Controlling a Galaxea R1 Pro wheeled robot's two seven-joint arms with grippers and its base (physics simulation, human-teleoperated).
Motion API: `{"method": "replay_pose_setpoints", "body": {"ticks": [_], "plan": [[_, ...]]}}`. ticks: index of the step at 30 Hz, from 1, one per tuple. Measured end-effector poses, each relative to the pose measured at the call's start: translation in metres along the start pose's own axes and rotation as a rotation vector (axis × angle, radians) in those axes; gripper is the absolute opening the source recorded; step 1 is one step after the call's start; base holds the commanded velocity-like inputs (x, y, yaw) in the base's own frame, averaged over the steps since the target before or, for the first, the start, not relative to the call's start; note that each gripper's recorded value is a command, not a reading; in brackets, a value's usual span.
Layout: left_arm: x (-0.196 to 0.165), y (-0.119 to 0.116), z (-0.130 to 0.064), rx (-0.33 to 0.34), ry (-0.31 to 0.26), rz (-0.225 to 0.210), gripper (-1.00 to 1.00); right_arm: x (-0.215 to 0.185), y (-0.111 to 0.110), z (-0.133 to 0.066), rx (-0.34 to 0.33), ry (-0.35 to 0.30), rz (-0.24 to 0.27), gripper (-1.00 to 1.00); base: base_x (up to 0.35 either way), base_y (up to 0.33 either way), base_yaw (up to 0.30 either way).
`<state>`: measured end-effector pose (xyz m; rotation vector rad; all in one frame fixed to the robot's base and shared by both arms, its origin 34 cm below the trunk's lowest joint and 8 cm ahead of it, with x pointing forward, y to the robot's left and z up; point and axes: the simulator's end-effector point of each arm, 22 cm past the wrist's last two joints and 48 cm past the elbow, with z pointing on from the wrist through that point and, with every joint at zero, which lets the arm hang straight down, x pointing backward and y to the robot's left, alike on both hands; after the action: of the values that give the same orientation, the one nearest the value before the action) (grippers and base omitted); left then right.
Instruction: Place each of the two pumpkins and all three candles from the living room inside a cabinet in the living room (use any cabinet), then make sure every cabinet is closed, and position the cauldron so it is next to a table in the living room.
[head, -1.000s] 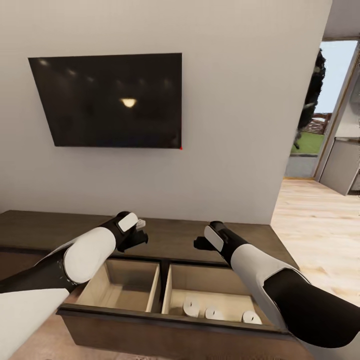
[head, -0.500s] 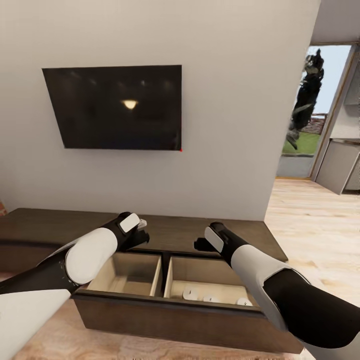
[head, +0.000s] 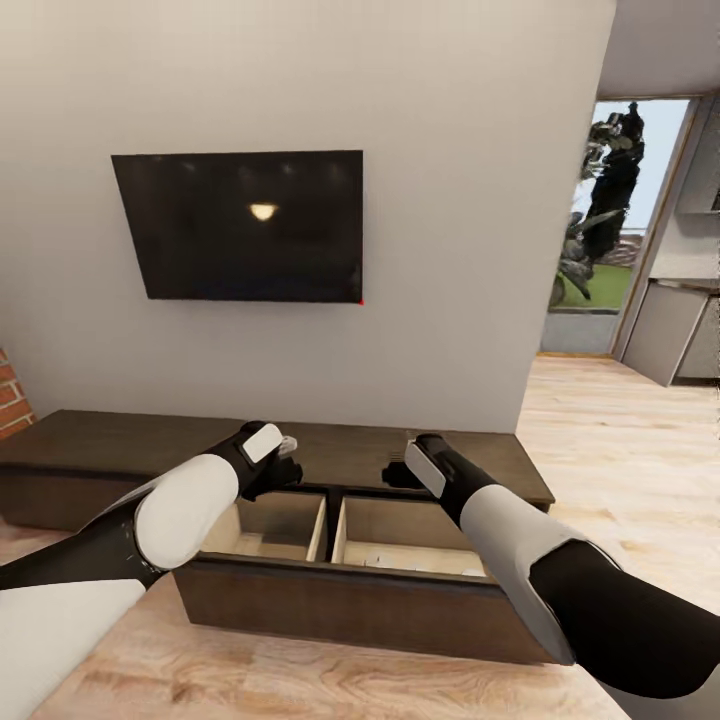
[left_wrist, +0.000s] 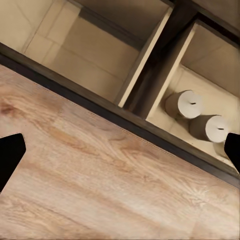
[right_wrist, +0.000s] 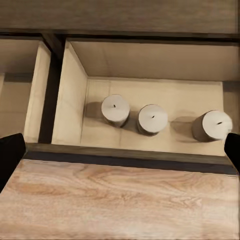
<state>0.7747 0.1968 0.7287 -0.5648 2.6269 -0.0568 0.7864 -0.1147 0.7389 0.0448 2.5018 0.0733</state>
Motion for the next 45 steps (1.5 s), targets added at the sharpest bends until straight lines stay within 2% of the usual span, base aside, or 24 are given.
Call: {"method": "replay_pose_setpoints", "body": {"ticks": [10,14,32,39,45], "plan": [[-0.010,-0.005,-0.014,-0.001,0.003,-0.001,1.00,-0.005,-0.002,-0.008,0.005,0.023,0.007,1.00,-0.116,0.000,0.000],[-0.010,-0.006,-0.021,0.000,0.008,0.002,1.00,-0.001,-0.007,-0.011,0.018,0.045,0.008,1.00,-0.307,0.000,0.000],[-0.019,-0.010,-0.045,-0.005,0.024,0.006,1.00,-0.017,-0.009,-0.033,0.026,0.061,0.010,1.00,-0.332,0.000,0.000],[0.009,0.001,-0.027,-0.021,0.061,0.001,1.00,0.001,-0.016,-0.026,0.041,0.099,0.015,1.00,-0.333,0.000,0.000],[0.031,0.002,-0.003,0.025,0.040,-0.040,1.00,0.013,-0.017,-0.019,0.040,0.093,0.027,1.00,-0.333,0.000,0.000]]}}
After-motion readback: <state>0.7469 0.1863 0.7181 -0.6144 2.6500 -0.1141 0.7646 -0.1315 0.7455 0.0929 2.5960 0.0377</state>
